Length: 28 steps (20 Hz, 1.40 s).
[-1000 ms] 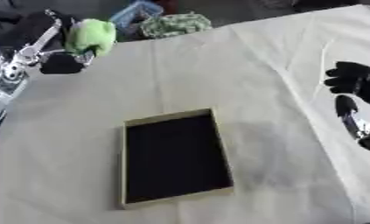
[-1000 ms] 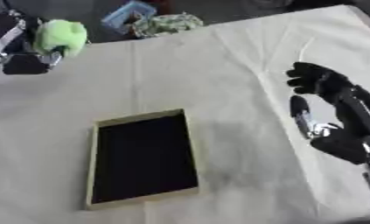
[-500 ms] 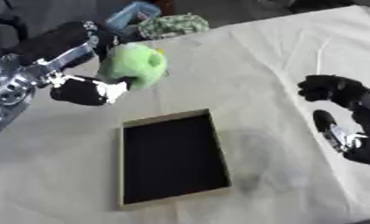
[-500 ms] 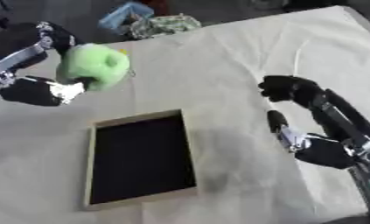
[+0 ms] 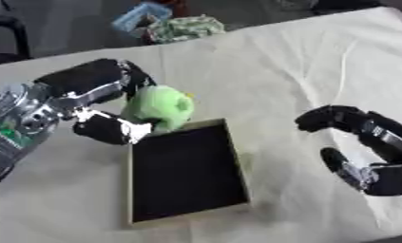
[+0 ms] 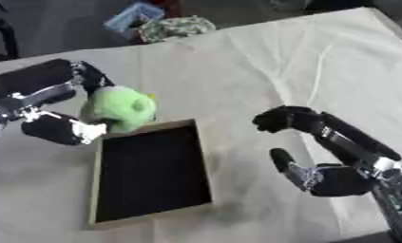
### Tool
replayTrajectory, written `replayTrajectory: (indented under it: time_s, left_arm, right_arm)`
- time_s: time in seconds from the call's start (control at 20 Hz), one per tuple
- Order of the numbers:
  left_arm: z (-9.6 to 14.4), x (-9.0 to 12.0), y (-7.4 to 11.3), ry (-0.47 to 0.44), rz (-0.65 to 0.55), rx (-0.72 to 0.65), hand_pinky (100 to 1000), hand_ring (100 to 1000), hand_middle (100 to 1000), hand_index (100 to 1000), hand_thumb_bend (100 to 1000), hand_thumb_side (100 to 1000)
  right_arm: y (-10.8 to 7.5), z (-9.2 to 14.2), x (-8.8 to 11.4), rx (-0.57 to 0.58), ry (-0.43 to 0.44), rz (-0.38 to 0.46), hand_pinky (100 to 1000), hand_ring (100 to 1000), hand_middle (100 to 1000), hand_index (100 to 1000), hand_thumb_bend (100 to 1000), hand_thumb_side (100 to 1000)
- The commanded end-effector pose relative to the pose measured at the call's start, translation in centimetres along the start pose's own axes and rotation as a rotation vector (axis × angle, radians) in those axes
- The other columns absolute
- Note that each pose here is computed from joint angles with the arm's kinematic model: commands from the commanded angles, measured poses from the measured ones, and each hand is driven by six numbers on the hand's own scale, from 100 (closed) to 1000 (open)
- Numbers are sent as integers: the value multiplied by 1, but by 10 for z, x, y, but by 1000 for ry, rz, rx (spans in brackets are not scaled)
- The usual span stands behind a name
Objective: Pick up objects on the table and place them in the box.
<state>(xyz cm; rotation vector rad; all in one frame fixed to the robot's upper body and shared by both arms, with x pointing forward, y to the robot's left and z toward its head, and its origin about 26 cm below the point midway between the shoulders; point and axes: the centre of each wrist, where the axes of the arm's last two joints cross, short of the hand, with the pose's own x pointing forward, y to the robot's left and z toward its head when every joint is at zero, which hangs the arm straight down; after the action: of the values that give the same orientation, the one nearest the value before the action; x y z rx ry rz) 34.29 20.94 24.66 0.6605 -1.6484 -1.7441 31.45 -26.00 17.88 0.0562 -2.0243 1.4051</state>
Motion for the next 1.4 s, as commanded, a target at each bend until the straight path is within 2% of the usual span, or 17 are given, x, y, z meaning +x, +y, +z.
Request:
replayTrajectory:
  time_s: [0.05, 0.35, 0.55, 0.6, 0.65, 0.7, 0.75, 0.8, 1.0, 1.2, 1.25, 1.4]
  left_arm:
    - [-4, -4, -5, 0, -11, -43, 678, 549, 528, 725, 100, 465]
    - [-16, -7, -28, -26, 24, -146, 693, 584, 563, 754, 100, 460]
    - [-19, -9, -36, -46, 24, -206, 747, 705, 694, 841, 100, 451]
    - [-19, -9, -36, -48, 20, -215, 769, 740, 739, 868, 128, 489]
    - [-19, -10, -36, -50, 15, -222, 777, 751, 757, 877, 201, 510]
    - [-19, -9, -35, -51, 10, -226, 804, 781, 799, 899, 336, 557]
    - [-19, -9, -34, -52, 2, -225, 814, 790, 810, 906, 352, 563]
    - [-18, -9, -32, -51, -8, -219, 836, 811, 835, 917, 415, 589]
    - [-12, -8, -25, -22, -64, -189, 891, 862, 891, 952, 557, 646]
    - [-1, -6, -13, 13, -116, -141, 909, 877, 909, 967, 601, 660]
    - [2, -6, -11, 18, -122, -132, 913, 880, 916, 971, 639, 675]
    - [15, -4, 0, 34, -132, -86, 895, 860, 895, 964, 635, 685]
  right_arm:
    - [-7, -2, 6, 65, -22, 18, 805, 808, 809, 901, 100, 581]
    - [-6, -3, 7, 109, -29, 1, 808, 808, 809, 902, 100, 596]
    - [-6, -4, 7, 130, -33, -7, 807, 807, 807, 903, 100, 596]
    - [-6, -4, 7, 130, -35, -8, 806, 807, 807, 903, 100, 594]
    - [-6, -4, 7, 130, -36, -8, 806, 807, 807, 903, 100, 593]
    - [-6, -4, 7, 128, -37, -9, 806, 807, 807, 904, 100, 591]
    - [-6, -4, 7, 126, -38, -11, 806, 806, 807, 904, 100, 588]
    - [-6, -4, 7, 124, -39, -11, 805, 806, 807, 904, 100, 585]
    - [-6, -4, 7, 111, -40, -10, 806, 807, 807, 904, 100, 582]
    - [-6, -2, 6, 100, -33, -7, 806, 807, 807, 904, 100, 579]
    - [-6, -2, 6, 98, -32, -7, 805, 807, 807, 905, 100, 582]
    - [-6, -1, 5, 95, -26, -8, 805, 807, 807, 905, 100, 581]
